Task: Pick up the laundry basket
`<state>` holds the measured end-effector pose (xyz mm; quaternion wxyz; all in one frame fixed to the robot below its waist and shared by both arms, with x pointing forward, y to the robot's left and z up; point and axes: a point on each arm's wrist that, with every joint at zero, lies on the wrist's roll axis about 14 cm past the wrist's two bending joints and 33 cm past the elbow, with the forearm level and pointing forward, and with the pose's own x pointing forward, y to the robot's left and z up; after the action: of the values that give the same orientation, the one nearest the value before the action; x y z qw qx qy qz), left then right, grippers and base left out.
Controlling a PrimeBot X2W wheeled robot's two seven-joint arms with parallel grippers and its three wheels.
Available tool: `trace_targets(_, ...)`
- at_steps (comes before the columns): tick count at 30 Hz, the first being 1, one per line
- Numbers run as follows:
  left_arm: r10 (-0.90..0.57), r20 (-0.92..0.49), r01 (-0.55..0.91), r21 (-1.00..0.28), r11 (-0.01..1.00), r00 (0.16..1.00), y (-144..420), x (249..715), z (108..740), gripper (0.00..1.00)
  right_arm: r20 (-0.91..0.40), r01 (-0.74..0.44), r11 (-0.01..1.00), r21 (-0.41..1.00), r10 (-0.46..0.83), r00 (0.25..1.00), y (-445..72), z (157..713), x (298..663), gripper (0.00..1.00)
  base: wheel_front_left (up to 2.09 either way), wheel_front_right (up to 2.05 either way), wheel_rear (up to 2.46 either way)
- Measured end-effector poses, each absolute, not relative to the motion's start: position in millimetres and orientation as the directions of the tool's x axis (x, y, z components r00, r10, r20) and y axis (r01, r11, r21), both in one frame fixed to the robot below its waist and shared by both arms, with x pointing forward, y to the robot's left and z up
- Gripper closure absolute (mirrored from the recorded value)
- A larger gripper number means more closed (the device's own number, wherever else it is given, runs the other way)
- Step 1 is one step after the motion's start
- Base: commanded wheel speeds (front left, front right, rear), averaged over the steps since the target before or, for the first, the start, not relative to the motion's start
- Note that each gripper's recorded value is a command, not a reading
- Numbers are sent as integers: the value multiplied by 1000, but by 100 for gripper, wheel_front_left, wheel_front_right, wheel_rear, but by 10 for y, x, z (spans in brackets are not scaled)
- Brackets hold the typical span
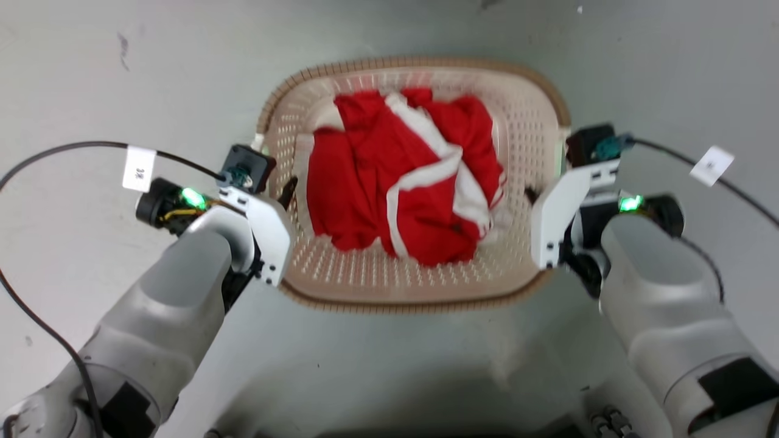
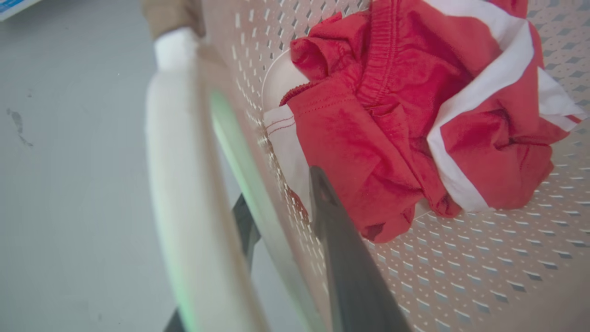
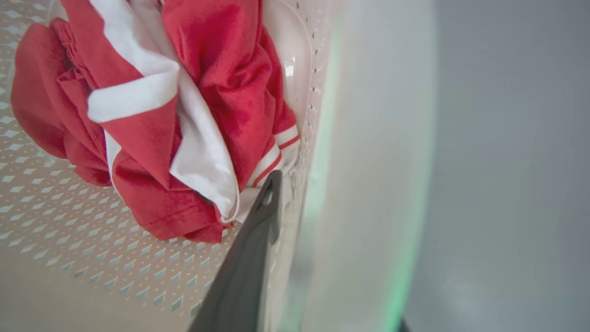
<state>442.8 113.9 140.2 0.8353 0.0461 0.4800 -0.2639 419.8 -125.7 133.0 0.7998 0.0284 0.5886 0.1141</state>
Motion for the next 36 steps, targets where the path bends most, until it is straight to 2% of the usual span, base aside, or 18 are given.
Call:
trace_targets(3, -398, -833, 485, -184, 855, 385, 1146, 4360, 1490, 100, -946, -151, 971, 184, 217, 241, -1250, 1403, 4089, 100, 0, 0, 0)
trace_targets(7, -405, -832, 492, -190, 850, 380, 1135, 4355, 1661, 100, -950, -160, 970, 181, 215, 226, -1253, 1559, 4050, 100, 0, 0, 0)
trace_targets(13, -428, -843, 510, -225, 831, 325, 1085, 4147, 1923, 100, -966, -154, 972, 177, 202, 163, -1296, 1790, 3810, 100, 0, 0, 0)
trace_targets(23, -439, -857, 493, -270, 827, 269, 1088, 3830, 2446, 100, -967, -164, 971, 173, 199, 161, -1302, 2274, 3587, 100, 0, 0, 0)
trace_targets(27, -439, -862, 508, -267, 819, 254, 1120, 3613, 2726, 100, -971, -248, 957, 149, 188, 144, -1278, 2525, 3375, 100, 0, 0, 0)
trace_targets(36, -462, -840, 538, -258, 802, 285, 1103, 3260, 3054, 100, -963, -276, 950, 143, 198, 182, -1334, 2886, 3123, 100, 0, 0, 0)
